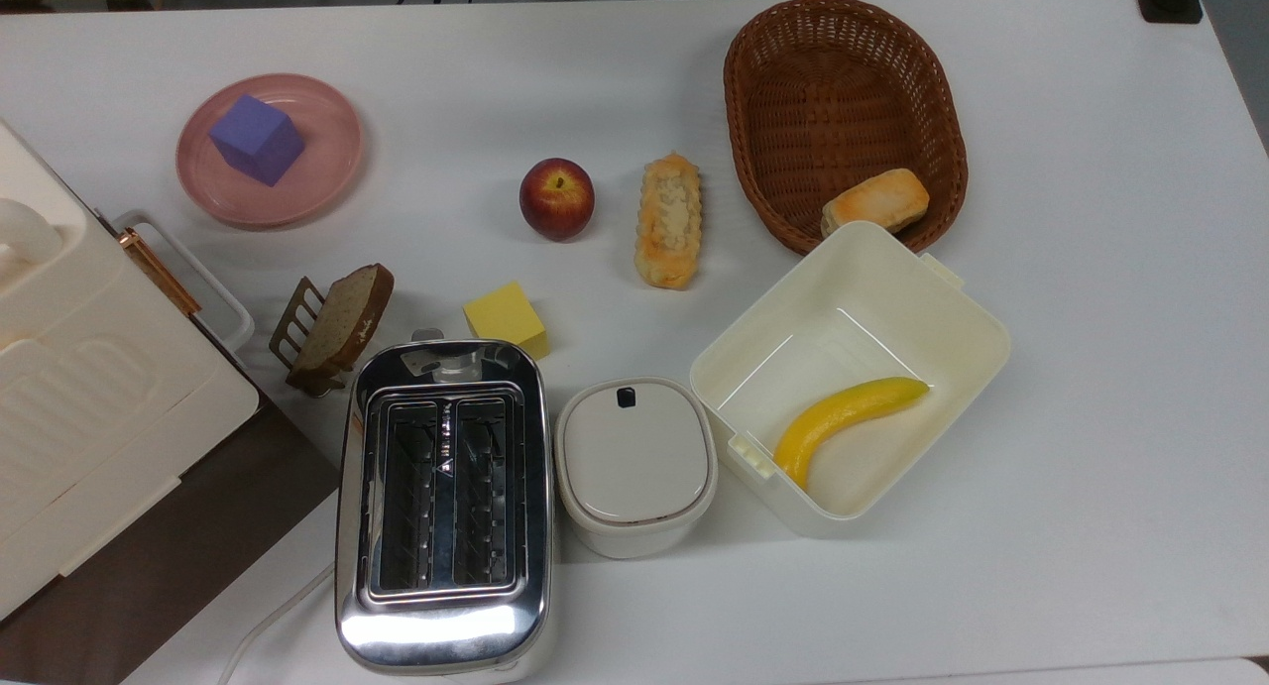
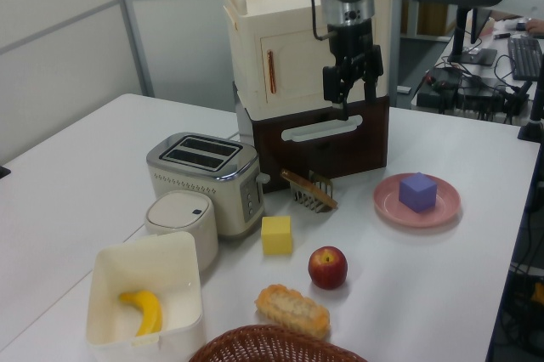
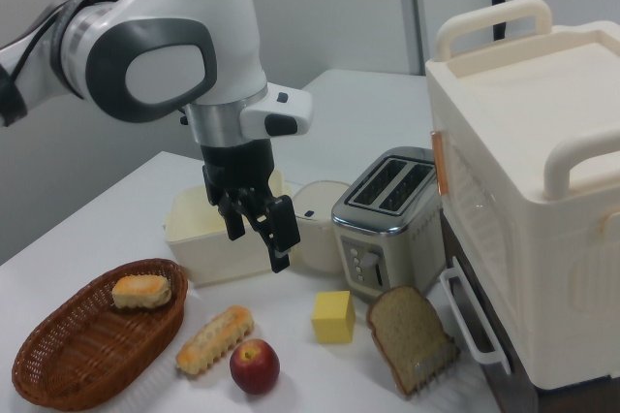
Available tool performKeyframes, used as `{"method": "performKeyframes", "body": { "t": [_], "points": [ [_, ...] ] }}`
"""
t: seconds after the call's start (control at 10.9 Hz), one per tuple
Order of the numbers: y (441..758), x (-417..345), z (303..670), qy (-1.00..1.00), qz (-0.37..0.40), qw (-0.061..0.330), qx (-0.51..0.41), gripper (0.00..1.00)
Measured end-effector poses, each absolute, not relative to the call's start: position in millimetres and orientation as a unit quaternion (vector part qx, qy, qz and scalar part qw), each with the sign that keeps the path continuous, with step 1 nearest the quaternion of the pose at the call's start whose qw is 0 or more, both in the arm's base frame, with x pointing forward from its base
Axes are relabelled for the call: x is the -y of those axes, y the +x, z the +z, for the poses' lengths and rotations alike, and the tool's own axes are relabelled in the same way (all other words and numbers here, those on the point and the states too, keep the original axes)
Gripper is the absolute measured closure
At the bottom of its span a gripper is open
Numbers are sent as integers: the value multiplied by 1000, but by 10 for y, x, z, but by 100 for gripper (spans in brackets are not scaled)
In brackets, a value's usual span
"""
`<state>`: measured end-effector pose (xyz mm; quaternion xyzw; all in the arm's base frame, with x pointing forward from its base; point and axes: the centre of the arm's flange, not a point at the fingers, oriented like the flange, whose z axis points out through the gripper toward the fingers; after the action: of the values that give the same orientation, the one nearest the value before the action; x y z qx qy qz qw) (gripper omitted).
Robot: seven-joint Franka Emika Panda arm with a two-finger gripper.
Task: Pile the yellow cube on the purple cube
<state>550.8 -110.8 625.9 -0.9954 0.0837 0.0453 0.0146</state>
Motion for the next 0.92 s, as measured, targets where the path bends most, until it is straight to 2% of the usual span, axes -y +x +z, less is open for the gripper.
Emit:
{"method": "performKeyframes", "body": {
  "t": [0.28,0.64,0.92],
  "points": [
    [5487,1125,6139,-988,-11,28,-151,0],
    [5695,647,5464,-950,-68,41,-301,0],
    [6021,411,5002,-910,-102,52,-398,0]
  ]
}}
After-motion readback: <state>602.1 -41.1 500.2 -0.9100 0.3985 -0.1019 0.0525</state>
